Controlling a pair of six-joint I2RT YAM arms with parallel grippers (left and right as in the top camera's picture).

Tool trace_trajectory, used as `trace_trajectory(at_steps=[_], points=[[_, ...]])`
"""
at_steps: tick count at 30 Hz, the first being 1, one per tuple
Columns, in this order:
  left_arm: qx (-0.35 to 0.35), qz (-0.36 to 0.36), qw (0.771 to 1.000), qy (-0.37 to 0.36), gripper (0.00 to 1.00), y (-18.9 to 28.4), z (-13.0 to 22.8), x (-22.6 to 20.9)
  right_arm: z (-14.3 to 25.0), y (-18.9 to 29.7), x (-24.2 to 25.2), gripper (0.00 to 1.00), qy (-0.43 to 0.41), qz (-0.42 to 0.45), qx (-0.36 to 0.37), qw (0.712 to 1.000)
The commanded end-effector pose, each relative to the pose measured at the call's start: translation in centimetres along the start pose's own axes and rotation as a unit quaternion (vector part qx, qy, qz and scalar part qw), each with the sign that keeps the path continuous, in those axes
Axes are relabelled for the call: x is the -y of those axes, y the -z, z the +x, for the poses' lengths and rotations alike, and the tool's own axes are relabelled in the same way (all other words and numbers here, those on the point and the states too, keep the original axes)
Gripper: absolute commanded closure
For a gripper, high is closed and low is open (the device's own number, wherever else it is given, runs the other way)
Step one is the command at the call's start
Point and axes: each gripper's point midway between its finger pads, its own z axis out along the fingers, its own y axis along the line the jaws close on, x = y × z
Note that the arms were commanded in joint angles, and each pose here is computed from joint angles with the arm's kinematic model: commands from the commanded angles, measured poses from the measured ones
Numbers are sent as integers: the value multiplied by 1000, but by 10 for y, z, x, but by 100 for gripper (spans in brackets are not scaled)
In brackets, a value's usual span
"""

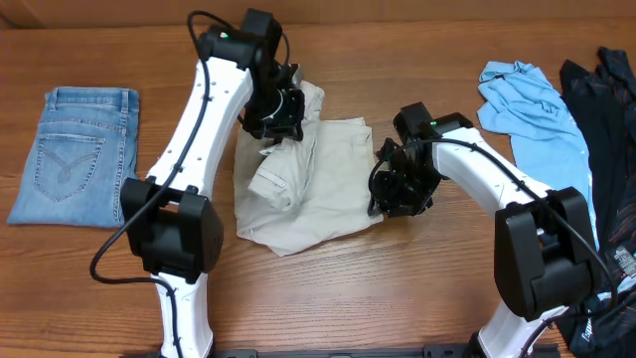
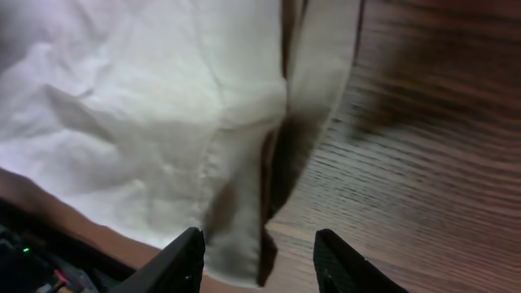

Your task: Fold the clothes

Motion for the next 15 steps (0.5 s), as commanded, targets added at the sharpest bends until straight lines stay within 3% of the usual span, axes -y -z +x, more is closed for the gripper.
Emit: trace_trajectory(at_steps=[1, 15], points=[[3, 9, 1000, -2, 89, -6, -5, 13, -2, 1, 7, 53, 3, 13, 7, 1000], [5, 21, 1000, -8, 89, -27, -6, 48, -4, -25, 26, 54, 11, 41, -26, 999]])
